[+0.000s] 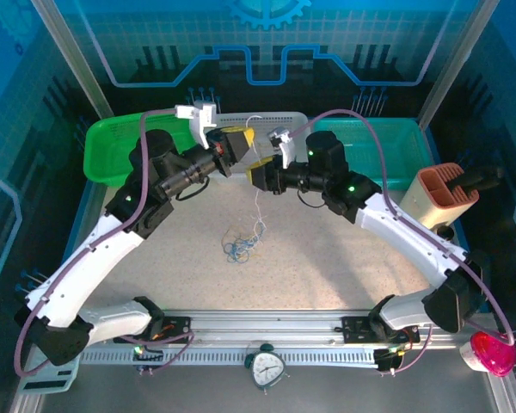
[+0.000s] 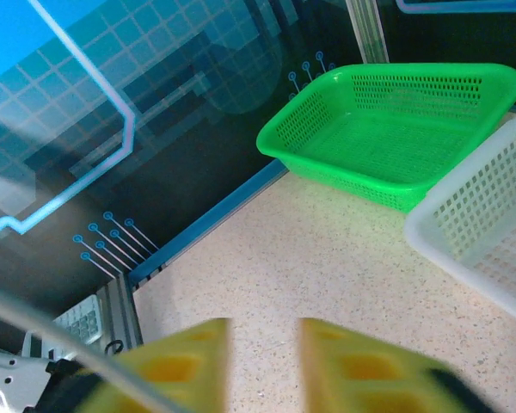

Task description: Untangle the cables

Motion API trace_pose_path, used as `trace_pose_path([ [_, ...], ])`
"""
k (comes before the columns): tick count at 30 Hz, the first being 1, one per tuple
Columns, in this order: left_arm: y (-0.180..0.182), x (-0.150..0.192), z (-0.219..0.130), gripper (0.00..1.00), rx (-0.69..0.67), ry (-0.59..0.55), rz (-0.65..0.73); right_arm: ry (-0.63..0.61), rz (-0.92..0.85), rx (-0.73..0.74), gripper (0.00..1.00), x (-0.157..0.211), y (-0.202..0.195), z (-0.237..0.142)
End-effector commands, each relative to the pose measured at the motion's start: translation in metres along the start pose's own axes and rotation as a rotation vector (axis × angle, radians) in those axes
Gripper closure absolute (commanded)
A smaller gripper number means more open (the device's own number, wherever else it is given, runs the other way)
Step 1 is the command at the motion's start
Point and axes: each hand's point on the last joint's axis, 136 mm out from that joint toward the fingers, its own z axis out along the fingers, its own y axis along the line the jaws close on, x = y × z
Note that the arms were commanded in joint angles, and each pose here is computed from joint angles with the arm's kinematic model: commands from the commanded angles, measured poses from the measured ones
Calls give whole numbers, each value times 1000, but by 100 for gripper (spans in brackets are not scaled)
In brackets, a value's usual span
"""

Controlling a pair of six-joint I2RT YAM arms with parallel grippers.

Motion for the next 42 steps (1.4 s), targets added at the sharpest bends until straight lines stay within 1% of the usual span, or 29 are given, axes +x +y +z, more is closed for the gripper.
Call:
trace_pose_path([
  [1,-18,-15,-3,94,53,-24,7,-72,-28,-36,100,-27,16,-6],
  [2,-16,-12,-3,83,46,-16,13,-83,-24,-23,100,-30,13,-10],
  [3,-13,-9,-4,69,33,-11,18,-98,-17,-13,100,-34,9,-15],
  [7,4,6,-18,31,-35,-9,38,-153,12,7,100,-50,-2,-36],
  [9,17,17,-29,20,-89,-12,49,-169,14,14,100,-56,-2,-45],
  [11,29,27,-42,13,-139,-17,50,-173,11,17,100,-59,-1,-50],
  [14,49,50,-59,7,-203,-3,48,-183,7,10,100,-64,4,-56],
  [18,70,94,-65,4,-233,87,41,-206,7,-9,100,-73,14,-63],
  [22,80,138,-59,4,-200,208,27,-237,13,-26,100,-81,22,-71],
  [24,83,158,-56,5,-177,269,20,-253,16,-26,100,-85,25,-75],
  [27,86,182,-51,10,-138,328,-4,-267,17,-25,100,-89,28,-78],
  [30,86,199,-46,14,-104,371,-27,-273,22,-34,100,-91,33,-77],
  [33,90,210,-41,16,-98,399,-42,-274,25,-53,100,-92,39,-74],
  [36,93,217,-36,19,-93,420,-40,-274,25,-76,100,-95,46,-71],
  [40,92,222,-33,27,-72,435,-34,-274,21,-100,100,-96,56,-66],
  [42,92,224,-33,29,-65,442,-33,-278,23,-114,100,-98,61,-65],
])
